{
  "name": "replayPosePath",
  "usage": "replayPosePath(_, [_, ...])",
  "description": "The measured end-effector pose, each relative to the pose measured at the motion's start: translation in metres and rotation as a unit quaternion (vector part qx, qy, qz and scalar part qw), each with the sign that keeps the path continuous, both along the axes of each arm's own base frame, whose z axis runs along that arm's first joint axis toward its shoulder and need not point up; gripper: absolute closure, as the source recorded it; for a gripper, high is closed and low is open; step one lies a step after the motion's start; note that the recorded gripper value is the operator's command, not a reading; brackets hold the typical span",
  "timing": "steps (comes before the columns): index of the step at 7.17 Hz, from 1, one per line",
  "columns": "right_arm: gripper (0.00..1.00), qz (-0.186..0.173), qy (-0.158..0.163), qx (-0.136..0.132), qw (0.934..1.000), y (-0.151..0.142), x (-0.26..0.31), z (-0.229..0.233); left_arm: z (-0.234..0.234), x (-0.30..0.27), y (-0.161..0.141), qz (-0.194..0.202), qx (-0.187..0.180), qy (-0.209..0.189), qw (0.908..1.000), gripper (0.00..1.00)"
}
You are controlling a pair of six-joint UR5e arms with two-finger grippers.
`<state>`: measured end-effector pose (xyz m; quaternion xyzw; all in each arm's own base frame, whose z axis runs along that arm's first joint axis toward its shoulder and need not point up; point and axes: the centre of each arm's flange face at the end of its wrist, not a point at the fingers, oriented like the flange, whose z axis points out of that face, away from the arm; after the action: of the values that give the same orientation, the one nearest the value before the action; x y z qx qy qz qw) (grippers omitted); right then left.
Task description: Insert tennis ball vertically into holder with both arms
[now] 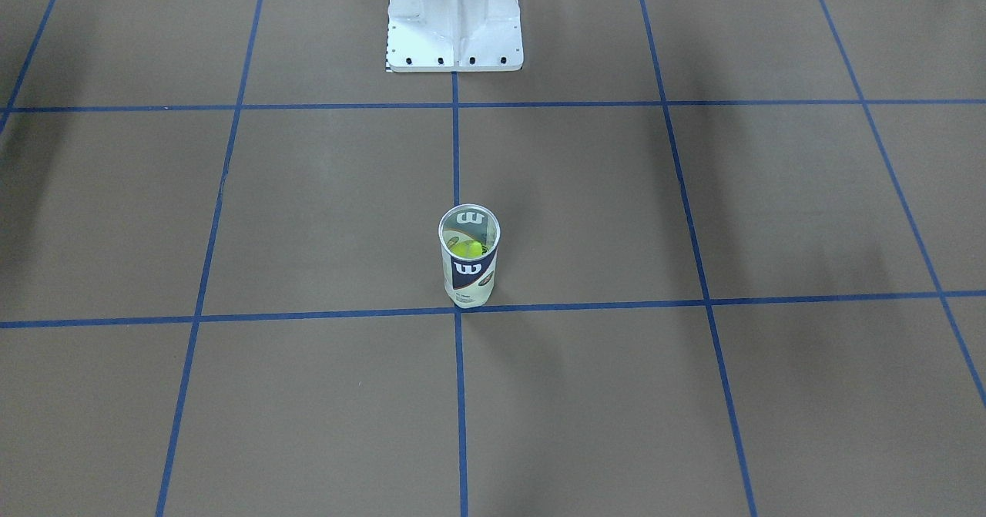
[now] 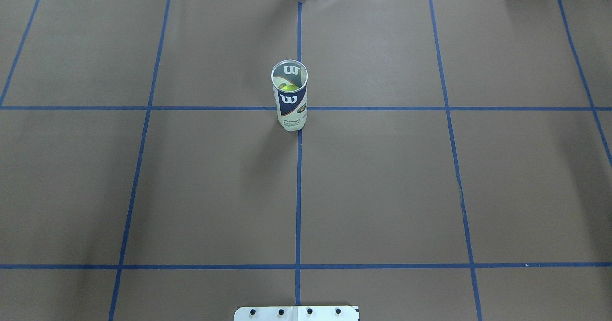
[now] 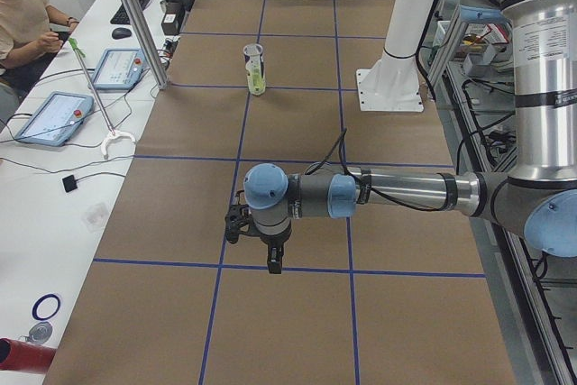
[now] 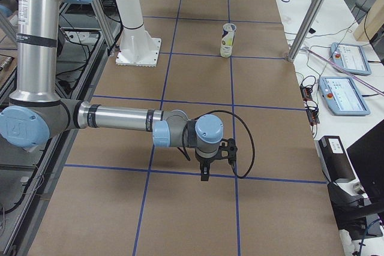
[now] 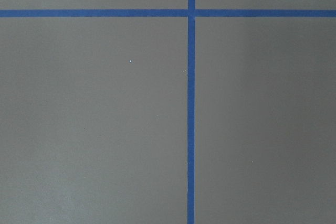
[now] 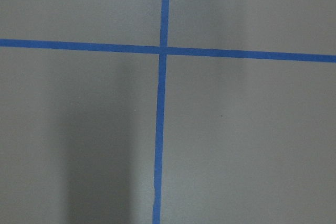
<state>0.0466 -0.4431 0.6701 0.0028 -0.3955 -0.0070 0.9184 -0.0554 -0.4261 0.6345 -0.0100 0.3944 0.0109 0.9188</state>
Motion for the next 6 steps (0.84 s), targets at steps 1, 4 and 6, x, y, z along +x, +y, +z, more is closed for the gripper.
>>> replayPosePath(1, [0.01,0.000,-0.001,0.003,1.0000,-0.0015,0.0001,-0.0020,-0.0007,0.0000,-0.0002,0.000,0.001,0.000,1.0000,0.00])
replayPosePath(4, [0.01,0.001,0.003,0.012,0.9999,-0.0033,0.0010,-0.0101,-0.0007,0.0002,-0.0005,0.000,0.002,0.001,1.0000,0.00])
replayPosePath(6, [0.01,0.002,0.003,0.011,0.9999,-0.0014,0.0011,-0.0102,0.0008,0.0002,-0.0003,0.000,0.001,0.002,1.0000,0.00])
